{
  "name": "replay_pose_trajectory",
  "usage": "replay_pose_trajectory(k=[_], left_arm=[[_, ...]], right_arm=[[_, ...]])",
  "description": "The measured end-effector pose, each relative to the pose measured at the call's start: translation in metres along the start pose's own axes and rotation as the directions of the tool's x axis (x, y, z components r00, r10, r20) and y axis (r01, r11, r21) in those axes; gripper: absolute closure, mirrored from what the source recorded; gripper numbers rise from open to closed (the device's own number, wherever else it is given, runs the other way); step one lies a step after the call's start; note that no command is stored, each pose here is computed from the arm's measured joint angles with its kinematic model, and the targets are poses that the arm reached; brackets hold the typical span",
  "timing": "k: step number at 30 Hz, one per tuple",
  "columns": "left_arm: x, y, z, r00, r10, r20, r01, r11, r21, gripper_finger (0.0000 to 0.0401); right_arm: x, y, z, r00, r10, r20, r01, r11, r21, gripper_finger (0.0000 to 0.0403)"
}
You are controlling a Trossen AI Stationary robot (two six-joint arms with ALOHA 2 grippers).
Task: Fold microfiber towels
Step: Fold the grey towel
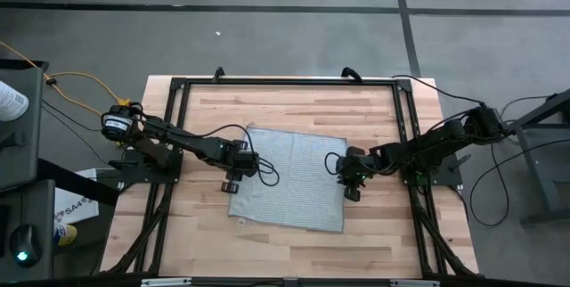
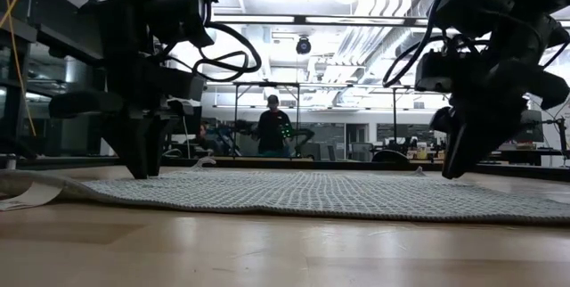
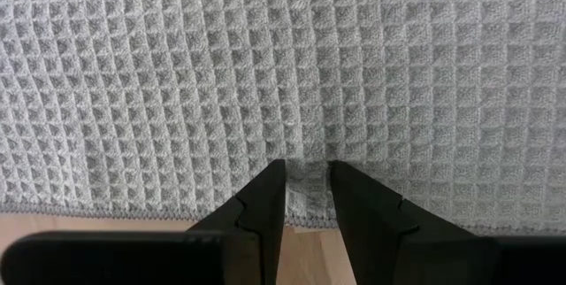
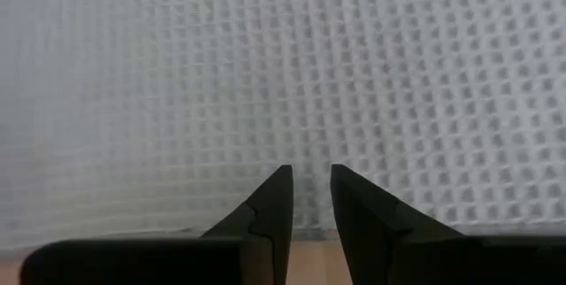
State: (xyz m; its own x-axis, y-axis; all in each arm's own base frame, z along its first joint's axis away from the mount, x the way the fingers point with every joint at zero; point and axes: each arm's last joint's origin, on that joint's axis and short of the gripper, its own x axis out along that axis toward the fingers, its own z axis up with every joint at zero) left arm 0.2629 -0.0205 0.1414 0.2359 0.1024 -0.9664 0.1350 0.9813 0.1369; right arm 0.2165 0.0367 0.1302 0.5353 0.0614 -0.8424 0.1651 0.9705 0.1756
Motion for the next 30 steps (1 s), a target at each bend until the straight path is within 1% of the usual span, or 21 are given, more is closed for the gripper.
replay_pose_trajectory(k=[4, 10, 19, 30], left_arm=[[0.0, 0.0, 0.0, 1.0, 0.0, 0.0, 0.0, 1.0, -0.002, 0.0301], [0.0, 0.0, 0.0, 1.0, 0.0, 0.0, 0.0, 1.0, -0.004, 0.0301], [0.0, 0.0, 0.0, 1.0, -0.002, 0.0, 0.002, 1.0, -0.007, 0.0301], [0.0, -0.001, 0.0, 1.0, -0.016, 0.001, 0.016, 0.999, -0.028, 0.0301]], right_arm=[[0.0, 0.0, 0.0, 1.0, -0.014, 0.004, 0.014, 1.0, -0.02, 0.033], [0.0, -0.001, -0.005, 0.999, -0.028, -0.041, 0.027, 0.999, -0.027, 0.033], [0.0, 0.006, -0.007, 0.999, 0.013, -0.048, -0.015, 0.999, -0.032, 0.033], [-0.001, 0.012, -0.005, 0.999, 0.038, -0.009, -0.038, 0.999, -0.033, 0.033]])
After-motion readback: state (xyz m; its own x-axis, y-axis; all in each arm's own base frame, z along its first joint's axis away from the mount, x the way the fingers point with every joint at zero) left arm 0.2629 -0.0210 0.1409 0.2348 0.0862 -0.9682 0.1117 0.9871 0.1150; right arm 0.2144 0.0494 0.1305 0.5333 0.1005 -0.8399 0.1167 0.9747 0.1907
